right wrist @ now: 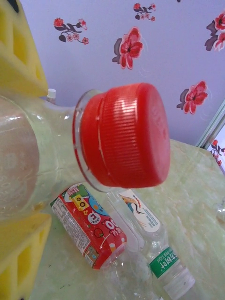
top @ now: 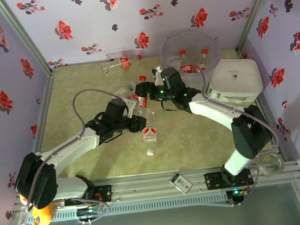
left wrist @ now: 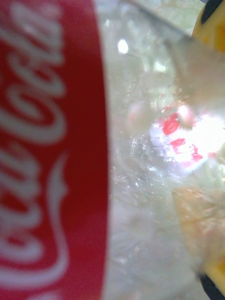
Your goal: Put the plastic bottles in the bin
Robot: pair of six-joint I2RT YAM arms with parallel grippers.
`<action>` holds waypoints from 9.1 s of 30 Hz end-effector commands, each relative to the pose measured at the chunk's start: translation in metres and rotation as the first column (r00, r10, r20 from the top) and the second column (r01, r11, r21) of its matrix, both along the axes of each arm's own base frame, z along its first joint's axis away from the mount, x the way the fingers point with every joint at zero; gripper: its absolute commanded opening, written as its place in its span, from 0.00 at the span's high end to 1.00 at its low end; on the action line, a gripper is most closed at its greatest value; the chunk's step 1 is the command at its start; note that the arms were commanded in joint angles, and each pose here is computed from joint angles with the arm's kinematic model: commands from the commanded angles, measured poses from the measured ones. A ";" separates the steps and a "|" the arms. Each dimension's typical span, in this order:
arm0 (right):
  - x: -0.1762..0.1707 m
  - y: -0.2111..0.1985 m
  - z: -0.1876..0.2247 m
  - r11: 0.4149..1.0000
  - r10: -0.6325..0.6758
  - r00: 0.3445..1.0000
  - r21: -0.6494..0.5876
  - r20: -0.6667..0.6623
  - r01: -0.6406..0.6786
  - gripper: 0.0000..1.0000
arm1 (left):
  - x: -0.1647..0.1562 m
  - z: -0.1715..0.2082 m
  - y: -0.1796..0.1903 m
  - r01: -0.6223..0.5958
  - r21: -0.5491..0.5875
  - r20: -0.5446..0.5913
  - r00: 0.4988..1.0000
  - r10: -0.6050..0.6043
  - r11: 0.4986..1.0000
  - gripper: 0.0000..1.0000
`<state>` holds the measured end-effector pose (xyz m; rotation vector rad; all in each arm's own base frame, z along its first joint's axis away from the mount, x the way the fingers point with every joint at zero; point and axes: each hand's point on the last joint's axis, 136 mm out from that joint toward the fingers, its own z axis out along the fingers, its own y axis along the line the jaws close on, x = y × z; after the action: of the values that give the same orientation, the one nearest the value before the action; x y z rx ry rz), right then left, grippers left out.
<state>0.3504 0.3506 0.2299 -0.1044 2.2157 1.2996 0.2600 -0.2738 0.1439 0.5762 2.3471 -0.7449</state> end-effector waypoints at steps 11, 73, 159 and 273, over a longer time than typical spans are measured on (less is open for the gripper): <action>0.008 -0.004 0.031 0.994 0.018 0.993 -0.111 0.120 -0.005 0.54 | -0.004 0.041 0.000 0.012 -0.075 0.077 0.997 -0.006 0.997 0.27; 0.155 -0.265 0.020 0.770 -0.538 0.835 -0.337 0.113 0.542 0.58 | -0.006 -0.032 0.028 -0.205 0.168 -0.138 0.964 0.229 0.964 0.04; 0.040 -0.265 0.156 0.773 -0.447 0.800 -0.277 0.400 0.571 0.01 | -0.033 -0.075 -0.015 -0.092 0.406 -0.189 0.965 0.182 0.909 0.00; 0.077 -0.180 0.247 0.917 -0.330 0.786 -0.019 0.523 0.397 0.53 | -0.014 0.056 0.066 -0.226 -0.269 0.054 0.967 0.249 0.936 0.00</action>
<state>0.4244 0.2038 0.4261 -0.0960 1.8951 0.8200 0.2442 -0.2122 0.2120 0.2454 2.0978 -0.8937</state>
